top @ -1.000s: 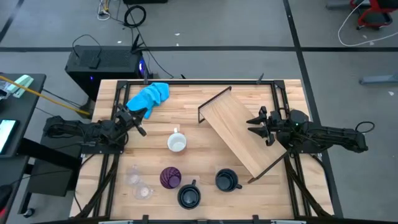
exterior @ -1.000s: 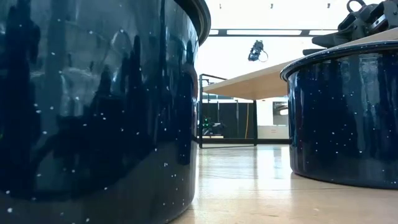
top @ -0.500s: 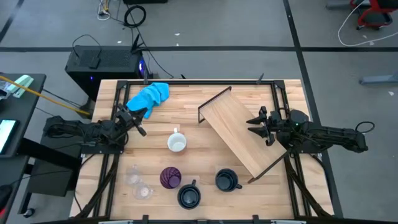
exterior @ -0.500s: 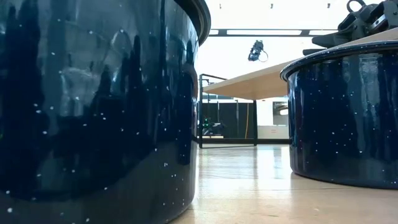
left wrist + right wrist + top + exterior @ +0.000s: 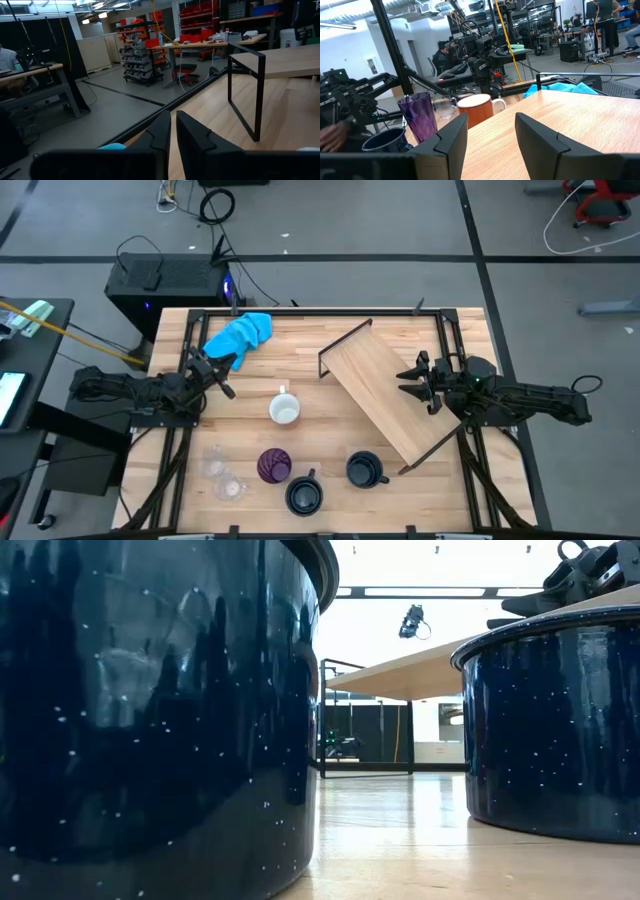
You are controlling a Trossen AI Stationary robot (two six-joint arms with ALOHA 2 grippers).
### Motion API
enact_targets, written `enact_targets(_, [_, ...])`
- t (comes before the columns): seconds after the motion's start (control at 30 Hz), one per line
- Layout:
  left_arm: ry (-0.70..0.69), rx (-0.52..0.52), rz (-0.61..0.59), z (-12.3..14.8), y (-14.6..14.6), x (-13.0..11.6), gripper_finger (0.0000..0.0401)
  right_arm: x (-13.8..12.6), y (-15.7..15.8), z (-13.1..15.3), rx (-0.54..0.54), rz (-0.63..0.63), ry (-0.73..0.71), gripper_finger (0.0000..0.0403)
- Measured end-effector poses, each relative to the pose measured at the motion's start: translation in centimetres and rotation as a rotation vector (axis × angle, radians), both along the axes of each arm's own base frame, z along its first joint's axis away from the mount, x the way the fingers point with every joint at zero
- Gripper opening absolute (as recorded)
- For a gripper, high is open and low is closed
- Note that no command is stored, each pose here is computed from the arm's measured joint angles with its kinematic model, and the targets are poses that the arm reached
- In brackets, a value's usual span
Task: Stack small to large cups/mugs on shelf
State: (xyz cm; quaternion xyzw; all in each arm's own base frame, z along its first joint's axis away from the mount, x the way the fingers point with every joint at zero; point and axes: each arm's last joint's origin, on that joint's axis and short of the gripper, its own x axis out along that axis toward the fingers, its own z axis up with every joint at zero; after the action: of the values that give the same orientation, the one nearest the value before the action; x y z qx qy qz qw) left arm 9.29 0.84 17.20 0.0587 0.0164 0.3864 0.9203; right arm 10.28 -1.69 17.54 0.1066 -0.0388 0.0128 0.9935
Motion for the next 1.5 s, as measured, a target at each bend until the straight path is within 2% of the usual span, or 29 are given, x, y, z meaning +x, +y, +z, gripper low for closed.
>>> enact_targets(0.27, [0.000,0.000,0.000,0.00,0.00,0.00,0.0028,0.00,0.00,-0.01,0.000,0.000,0.000,0.0171])
enact_targets(0.6, [0.000,0.000,0.000,0.00,0.00,0.00,0.0039,0.00,0.00,-0.01,0.000,0.000,0.000,0.0171])
enact_targets(0.9, [0.000,0.000,0.000,0.00,0.00,0.00,0.0028,0.00,0.00,0.00,0.000,0.000,0.000,0.0171])
enact_targets(1.27, [0.000,0.000,0.000,0.00,0.00,0.00,0.0040,0.00,0.00,-0.01,0.000,0.000,0.000,0.0171])
enact_targets(1.5, [0.000,0.000,0.000,0.00,0.00,0.00,0.0031,0.00,0.00,-0.01,0.000,0.000,0.000,0.0171])
